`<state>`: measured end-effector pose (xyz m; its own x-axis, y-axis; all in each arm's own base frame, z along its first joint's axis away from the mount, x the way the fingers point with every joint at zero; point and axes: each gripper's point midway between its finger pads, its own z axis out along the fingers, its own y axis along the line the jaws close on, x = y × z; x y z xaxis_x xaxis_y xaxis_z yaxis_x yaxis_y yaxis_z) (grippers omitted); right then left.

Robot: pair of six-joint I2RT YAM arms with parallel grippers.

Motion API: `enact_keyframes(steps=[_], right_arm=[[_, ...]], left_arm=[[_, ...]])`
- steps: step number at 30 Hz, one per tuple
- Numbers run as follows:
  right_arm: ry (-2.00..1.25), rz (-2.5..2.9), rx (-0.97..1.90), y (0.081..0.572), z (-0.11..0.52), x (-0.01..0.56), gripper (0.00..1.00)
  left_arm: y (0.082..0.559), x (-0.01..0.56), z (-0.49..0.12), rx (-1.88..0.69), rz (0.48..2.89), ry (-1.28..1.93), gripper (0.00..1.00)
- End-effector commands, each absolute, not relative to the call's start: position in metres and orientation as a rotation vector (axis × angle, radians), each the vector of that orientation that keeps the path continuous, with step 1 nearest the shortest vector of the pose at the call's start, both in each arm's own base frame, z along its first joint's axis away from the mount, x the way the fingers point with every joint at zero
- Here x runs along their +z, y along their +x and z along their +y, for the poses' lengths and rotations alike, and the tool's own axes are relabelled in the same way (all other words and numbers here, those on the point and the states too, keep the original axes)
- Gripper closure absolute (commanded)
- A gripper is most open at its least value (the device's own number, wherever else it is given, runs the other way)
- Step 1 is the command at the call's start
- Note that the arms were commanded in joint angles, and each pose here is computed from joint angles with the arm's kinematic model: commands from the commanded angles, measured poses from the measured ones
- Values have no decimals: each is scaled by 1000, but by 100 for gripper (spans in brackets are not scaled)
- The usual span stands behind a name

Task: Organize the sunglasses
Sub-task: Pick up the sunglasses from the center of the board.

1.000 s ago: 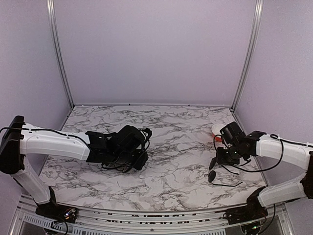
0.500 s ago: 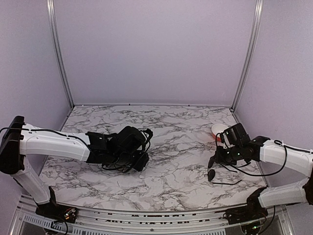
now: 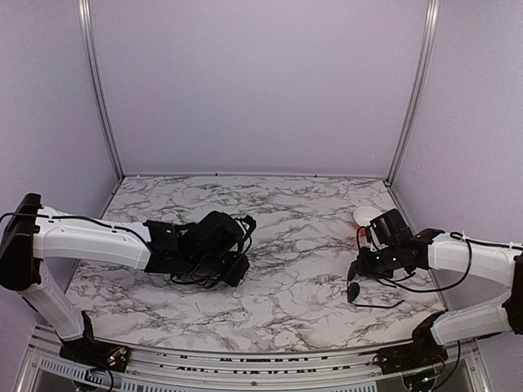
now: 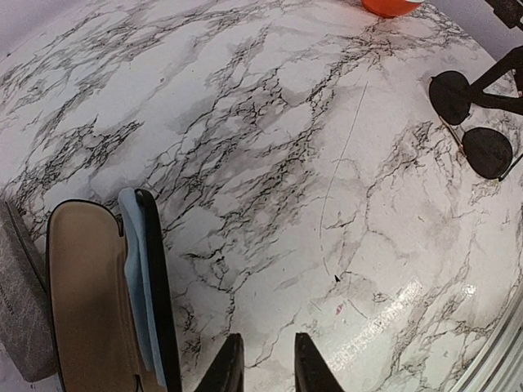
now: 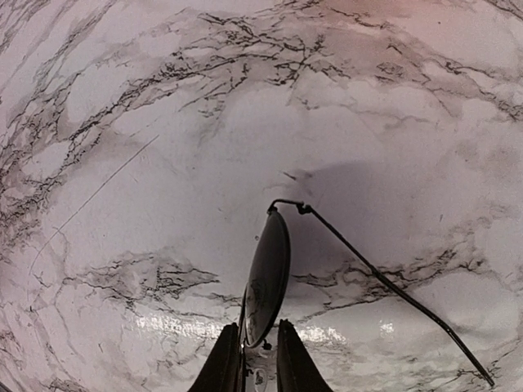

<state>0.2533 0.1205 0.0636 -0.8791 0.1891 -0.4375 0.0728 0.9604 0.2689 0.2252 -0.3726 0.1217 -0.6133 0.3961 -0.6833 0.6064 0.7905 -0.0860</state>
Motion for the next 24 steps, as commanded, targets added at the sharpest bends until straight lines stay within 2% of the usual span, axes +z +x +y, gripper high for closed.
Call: enact_keyframes(steps=[1,7,11,18,24], right_arm=[[186,2601,339,267,123,65,83],[185,2610,334,269,124,56,89],[187,2611,333,269,124,55,99],[149,2576,380,273,130,76,100],[10,2450,563,279,155,130,100]], left_arm=[[222,118,-380,-433,2308,746,78],[222,115,-379,-425,2311,752,78],[223,116,-381,-423,2305,756,78],[224,125,-382,-429,2282,758,78],[227,147,-382,-441,2228,760,78]])
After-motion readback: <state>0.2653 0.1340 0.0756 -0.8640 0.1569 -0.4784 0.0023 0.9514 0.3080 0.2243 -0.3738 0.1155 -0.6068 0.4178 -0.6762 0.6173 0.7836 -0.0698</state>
